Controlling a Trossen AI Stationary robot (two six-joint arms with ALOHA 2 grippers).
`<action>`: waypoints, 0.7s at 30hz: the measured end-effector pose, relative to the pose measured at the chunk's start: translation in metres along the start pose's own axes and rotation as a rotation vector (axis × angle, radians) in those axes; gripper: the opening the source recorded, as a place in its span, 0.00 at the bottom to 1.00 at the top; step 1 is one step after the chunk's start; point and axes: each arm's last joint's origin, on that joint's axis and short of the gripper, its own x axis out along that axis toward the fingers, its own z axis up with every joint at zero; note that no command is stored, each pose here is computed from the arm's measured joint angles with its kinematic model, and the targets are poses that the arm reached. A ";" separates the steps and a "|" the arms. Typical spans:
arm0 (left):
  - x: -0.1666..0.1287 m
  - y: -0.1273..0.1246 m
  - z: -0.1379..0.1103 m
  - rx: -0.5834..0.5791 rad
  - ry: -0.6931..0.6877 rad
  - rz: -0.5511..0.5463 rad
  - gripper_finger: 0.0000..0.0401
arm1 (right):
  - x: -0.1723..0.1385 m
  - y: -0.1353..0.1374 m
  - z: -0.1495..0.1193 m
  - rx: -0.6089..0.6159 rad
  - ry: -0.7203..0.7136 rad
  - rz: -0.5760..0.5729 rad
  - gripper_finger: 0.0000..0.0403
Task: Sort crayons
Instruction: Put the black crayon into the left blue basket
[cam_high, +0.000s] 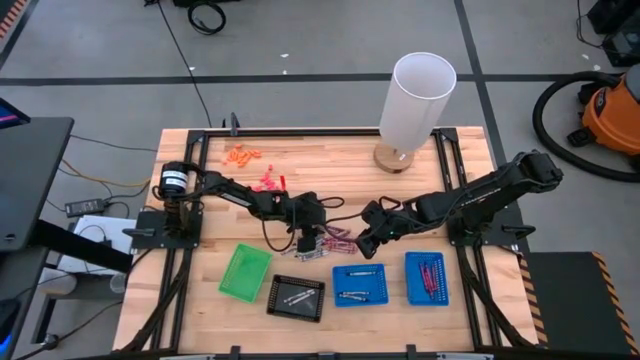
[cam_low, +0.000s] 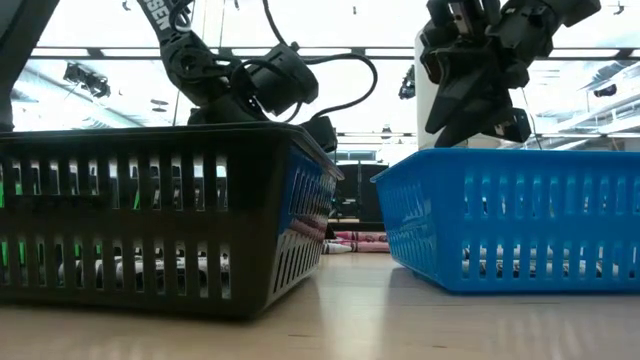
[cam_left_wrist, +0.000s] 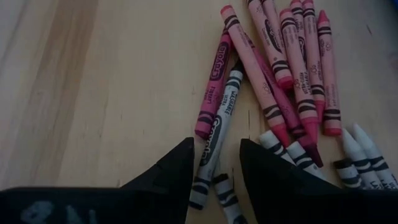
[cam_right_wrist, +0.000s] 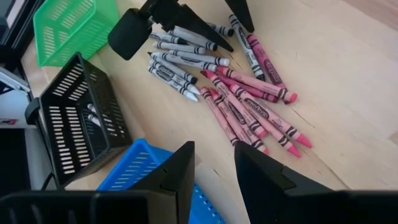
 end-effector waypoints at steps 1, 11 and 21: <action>0.000 0.000 0.000 0.000 0.004 0.000 0.35 | 0.000 0.000 0.000 0.000 0.000 0.000 0.30; 0.000 0.000 -0.003 -0.002 0.032 -0.001 0.35 | 0.000 0.001 0.002 0.004 -0.054 -0.006 0.30; 0.000 0.000 -0.003 -0.004 0.036 0.002 0.20 | -0.003 0.013 -0.003 0.046 -0.150 0.030 0.30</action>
